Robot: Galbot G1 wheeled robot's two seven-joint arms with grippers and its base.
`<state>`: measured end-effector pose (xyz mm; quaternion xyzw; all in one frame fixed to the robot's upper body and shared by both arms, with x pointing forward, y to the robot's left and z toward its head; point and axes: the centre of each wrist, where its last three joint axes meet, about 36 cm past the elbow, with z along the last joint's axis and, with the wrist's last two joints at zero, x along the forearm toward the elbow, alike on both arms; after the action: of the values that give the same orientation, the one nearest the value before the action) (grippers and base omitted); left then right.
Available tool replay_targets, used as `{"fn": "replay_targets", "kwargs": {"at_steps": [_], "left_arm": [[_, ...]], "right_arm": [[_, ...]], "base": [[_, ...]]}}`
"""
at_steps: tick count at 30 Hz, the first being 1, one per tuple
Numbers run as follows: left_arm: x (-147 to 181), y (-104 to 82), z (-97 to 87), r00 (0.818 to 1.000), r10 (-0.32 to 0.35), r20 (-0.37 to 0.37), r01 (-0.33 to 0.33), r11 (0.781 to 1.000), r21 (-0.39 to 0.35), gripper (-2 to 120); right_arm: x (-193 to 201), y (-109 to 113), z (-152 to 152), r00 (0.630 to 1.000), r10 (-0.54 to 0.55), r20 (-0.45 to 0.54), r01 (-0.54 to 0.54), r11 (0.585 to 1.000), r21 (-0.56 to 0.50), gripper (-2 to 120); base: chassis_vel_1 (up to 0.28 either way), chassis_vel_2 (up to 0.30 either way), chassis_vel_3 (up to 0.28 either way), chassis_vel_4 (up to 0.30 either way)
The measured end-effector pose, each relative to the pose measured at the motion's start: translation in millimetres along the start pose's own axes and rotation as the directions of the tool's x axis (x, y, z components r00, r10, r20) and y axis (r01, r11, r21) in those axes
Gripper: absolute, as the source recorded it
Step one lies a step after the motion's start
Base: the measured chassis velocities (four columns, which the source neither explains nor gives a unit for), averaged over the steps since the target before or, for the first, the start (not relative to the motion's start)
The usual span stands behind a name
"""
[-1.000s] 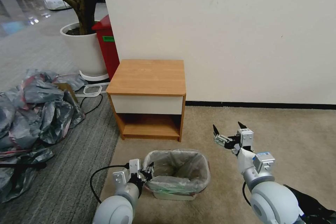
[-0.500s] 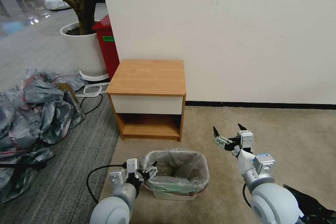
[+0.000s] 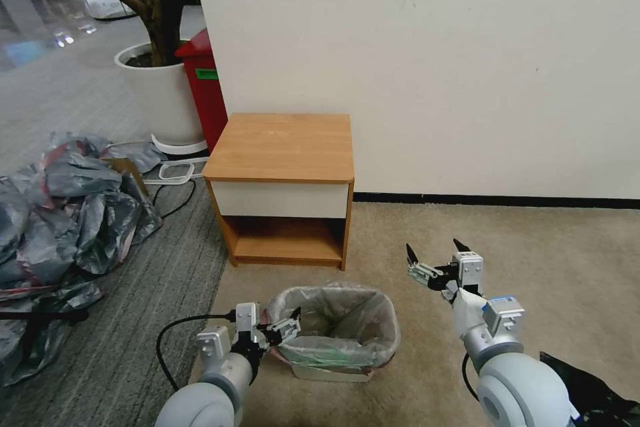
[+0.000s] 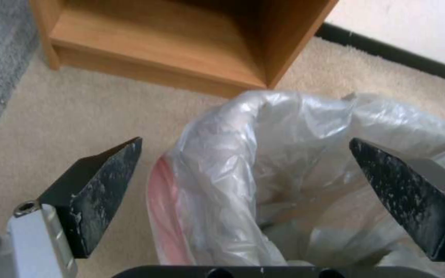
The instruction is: Pick up the garbage bag from the table and place it over the trash can.
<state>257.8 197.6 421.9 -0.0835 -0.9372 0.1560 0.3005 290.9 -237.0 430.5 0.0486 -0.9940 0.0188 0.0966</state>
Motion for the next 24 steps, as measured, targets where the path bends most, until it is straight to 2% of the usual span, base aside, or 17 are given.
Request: {"fn": "replay_targets", "kwargs": {"at_steps": [2,5,6,7,8,9,10,11,14,15,16,18,19,22,23,24], "left_arm": [[3.9,-0.3,-2.1,1.0,-0.001,0.015,0.001,1.0,-0.002,100],[14.6,3.9,-4.5,0.992,-0.029,0.119,0.036,0.997,-0.061,100],[14.6,3.9,-4.5,0.992,-0.029,0.119,0.036,0.997,-0.061,100],[17.9,8.6,-4.0,0.98,-0.048,0.192,0.072,0.99,-0.12,100],[19.1,11.2,-3.7,0.972,-0.055,0.227,0.09,0.985,-0.147,100],[22.3,18.1,-3.1,0.949,-0.06,0.311,0.13,0.968,-0.212,100],[24.7,22.7,-2.8,0.93,-0.059,0.363,0.156,0.956,-0.247,100],[24.7,22.7,-2.8,0.93,-0.059,0.363,0.156,0.956,-0.247,100],[30.8,34.3,-8.5,0.872,-0.062,0.485,0.222,0.934,-0.28,100],[31.7,36.3,-10.3,0.863,-0.064,0.5,0.231,0.932,-0.28,100],[31.7,36.3,-10.3,0.863,-0.064,0.5,0.231,0.932,-0.28,100],[34.0,43.5,-16.3,0.845,-0.061,0.531,0.25,0.923,-0.292,100],[34.0,43.5,-16.3,0.845,-0.061,0.531,0.25,0.923,-0.292,100],[34.0,55.1,-19.0,0.836,-0.03,0.547,0.266,0.895,-0.358,100],[32.4,62.1,-19.6,0.837,-0.016,0.546,0.275,0.876,-0.397,100],[32.4,62.1,-19.6,0.837,-0.016,0.546,0.275,0.876,-0.397,100]], "right_arm": [[1.1,0.1,-0.2,1.0,0.001,0.001,-0.001,1.0,-0.002,100],[5.1,0.7,0.4,1.0,0.005,0.021,-0.005,1.0,-0.015,100],[5.1,0.7,0.4,1.0,0.005,0.021,-0.005,1.0,-0.015,100],[7.2,1.4,1.7,0.999,0.008,0.037,-0.007,1.0,-0.025,100],[8.7,2.1,3.0,0.999,0.01,0.047,-0.008,0.999,-0.032,100],[12.3,3.7,6.7,0.997,0.016,0.07,-0.012,0.999,-0.049,100],[15.3,4.6,10.3,0.996,0.024,0.09,-0.019,0.998,-0.063,100],[15.3,4.6,10.3,0.996,0.024,0.09,-0.019,0.998,-0.063,100],[31.2,5.4,24.3,0.99,0.068,0.123,-0.056,0.994,-0.097,100],[35.8,5.5,28.1,0.988,0.086,0.128,-0.072,0.992,-0.105,100],[35.8,5.5,28.1,0.988,0.086,0.128,-0.072,0.992,-0.105,100],[48.1,3.6,39.0,0.981,0.14,0.135,-0.123,0.984,-0.125,100],[48.1,3.6,39.0,0.981,0.14,0.135,-0.123,0.984,-0.125,100],[58.5,-3.4,52.4,0.972,0.187,0.142,-0.168,0.977,-0.133,100],[62.9,-9.9,61.0,0.969,0.202,0.145,-0.183,0.974,-0.132,100],[62.9,-9.9,61.0,0.969,0.202,0.145,-0.183,0.974,-0.132,100]], "base": [[0.0,0.0,0.0,0.0],[0.0,0.0,0.0,0.0],[0.0,0.0,0.0,0.0],[0.0,0.0,0.0,0.0],[0.0,0.0,0.0,0.0],[0.0,0.0,0.0,0.0],[0.0,0.0,0.0,0.0],[0.0,0.0,0.0,0.0],[0.0,0.0,0.0,0.0],[0.0,0.0,0.0,0.0],[0.0,0.0,0.0,0.0],[0.0,0.0,0.0,0.0],[0.0,0.0,0.0,0.0],[0.0,0.0,0.0,0.0],[0.0,0.0,0.0,0.0],[0.0,0.0,0.0,0.0]]}}
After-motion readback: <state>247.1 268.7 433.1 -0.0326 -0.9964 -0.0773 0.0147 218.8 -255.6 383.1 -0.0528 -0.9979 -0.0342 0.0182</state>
